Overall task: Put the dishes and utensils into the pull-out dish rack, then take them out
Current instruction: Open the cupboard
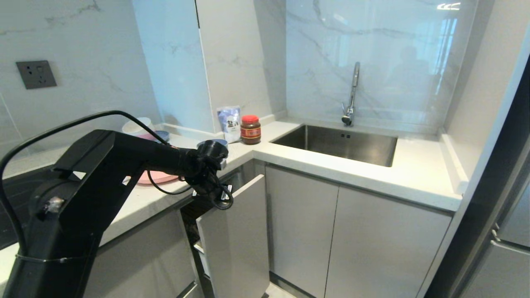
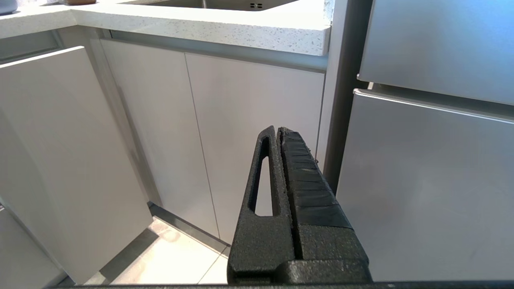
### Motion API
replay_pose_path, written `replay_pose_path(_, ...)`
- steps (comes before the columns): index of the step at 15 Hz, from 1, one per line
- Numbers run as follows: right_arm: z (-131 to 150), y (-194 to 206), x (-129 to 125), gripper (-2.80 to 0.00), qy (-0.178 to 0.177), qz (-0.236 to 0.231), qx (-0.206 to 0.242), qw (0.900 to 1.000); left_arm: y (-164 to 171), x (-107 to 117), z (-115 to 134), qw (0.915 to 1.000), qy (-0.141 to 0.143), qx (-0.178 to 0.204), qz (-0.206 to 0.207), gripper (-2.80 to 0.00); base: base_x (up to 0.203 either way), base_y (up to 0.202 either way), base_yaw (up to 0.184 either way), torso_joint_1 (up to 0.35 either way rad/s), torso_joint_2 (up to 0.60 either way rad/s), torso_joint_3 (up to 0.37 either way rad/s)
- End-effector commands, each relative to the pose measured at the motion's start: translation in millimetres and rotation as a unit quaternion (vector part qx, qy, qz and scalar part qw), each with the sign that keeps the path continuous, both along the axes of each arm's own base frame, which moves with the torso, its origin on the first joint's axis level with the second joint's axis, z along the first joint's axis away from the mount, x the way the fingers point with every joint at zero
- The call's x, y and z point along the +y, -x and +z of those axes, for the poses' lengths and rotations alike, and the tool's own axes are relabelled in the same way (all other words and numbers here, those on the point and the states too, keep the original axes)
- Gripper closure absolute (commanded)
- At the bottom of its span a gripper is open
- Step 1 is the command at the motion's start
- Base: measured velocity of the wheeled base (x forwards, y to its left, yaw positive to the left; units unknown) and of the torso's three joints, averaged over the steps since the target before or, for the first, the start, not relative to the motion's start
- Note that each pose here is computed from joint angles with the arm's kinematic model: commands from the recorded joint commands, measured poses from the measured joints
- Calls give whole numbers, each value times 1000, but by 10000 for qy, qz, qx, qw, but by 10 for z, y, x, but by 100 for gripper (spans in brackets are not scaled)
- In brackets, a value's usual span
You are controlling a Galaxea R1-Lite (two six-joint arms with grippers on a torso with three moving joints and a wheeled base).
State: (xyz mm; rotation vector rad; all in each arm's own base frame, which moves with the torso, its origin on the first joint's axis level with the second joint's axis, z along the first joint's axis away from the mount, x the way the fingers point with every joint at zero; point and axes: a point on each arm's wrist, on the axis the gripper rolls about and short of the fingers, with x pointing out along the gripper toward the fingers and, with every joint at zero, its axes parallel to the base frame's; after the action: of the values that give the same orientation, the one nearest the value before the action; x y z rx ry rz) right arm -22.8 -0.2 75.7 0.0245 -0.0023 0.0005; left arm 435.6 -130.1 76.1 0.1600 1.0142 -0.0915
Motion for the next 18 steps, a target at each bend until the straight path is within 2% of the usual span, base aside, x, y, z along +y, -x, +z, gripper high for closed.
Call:
replay_pose_path(1,-4,2,0,0,0,-2,-19,10000,55,-77,-25,9999,-20,87,-98,0,0,0,0,0,0,0)
replay_pose_path(7,-4,1,0,0,0,5,-11,10000,218,-296,27,9996,99,133,-217,0,0,0,0,0,0,0)
replay_pose_path(12,-4,1,0,0,0,4,-11,10000,376,-531,-63,9986,99,314,-422,0,0,0,0,0,0,0)
replay_pose_path(18,-4,1,0,0,0,2,-12,10000,554,-782,-162,9974,183,255,-655,0,0,0,0,0,0,0)
